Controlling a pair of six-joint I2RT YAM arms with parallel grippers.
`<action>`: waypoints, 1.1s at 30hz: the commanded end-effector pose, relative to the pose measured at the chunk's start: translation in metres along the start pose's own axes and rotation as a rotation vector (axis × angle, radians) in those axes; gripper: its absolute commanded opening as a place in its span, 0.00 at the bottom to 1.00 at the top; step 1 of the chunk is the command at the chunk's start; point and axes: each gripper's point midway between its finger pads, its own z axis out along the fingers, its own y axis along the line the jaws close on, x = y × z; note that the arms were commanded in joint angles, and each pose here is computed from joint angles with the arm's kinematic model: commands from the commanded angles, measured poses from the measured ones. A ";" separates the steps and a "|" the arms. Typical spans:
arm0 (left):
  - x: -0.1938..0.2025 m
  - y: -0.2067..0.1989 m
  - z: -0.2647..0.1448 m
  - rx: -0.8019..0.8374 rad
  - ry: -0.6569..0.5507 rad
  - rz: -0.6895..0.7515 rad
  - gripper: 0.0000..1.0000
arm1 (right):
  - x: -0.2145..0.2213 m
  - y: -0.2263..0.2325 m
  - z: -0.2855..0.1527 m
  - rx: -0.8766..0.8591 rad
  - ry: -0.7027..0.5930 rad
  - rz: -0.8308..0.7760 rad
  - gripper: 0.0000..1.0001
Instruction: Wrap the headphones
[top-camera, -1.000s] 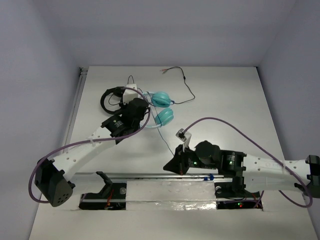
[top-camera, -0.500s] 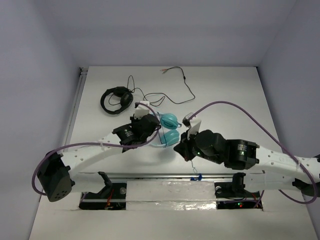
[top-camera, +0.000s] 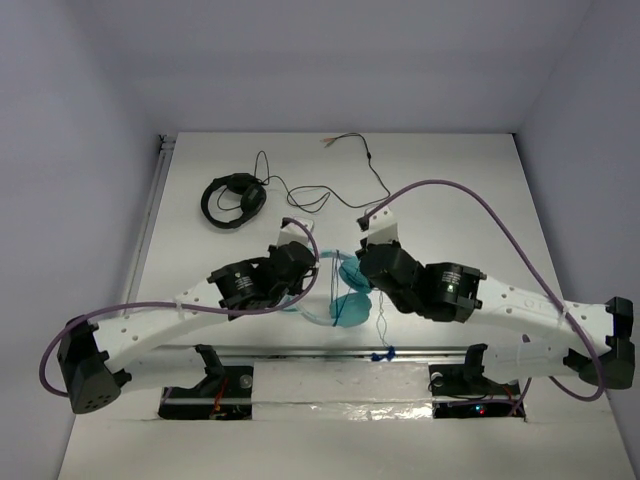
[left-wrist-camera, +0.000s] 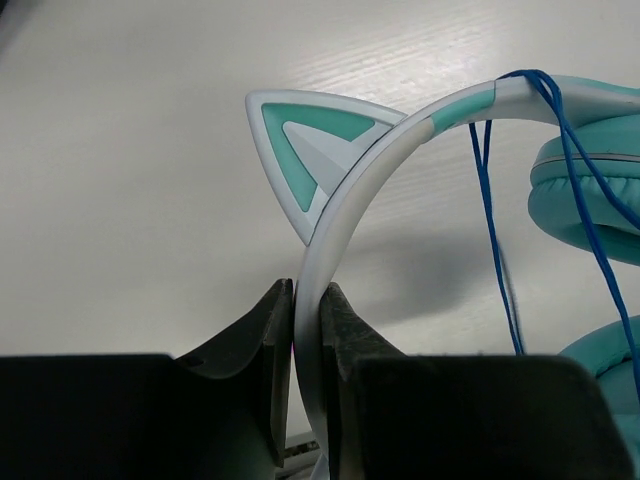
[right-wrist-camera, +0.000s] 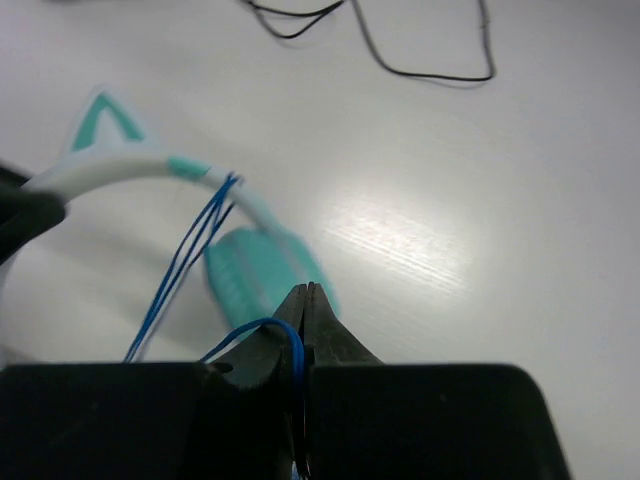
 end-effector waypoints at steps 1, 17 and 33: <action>-0.007 -0.024 -0.024 0.123 0.000 0.031 0.00 | -0.046 -0.034 0.005 0.165 -0.124 0.036 0.00; -0.026 -0.039 -0.054 0.252 -0.035 0.078 0.00 | -0.032 -0.079 0.043 0.265 -0.076 0.096 0.10; -0.082 -0.057 -0.118 0.470 -0.201 0.015 0.00 | -0.001 -0.022 0.084 -0.058 -0.055 0.286 0.11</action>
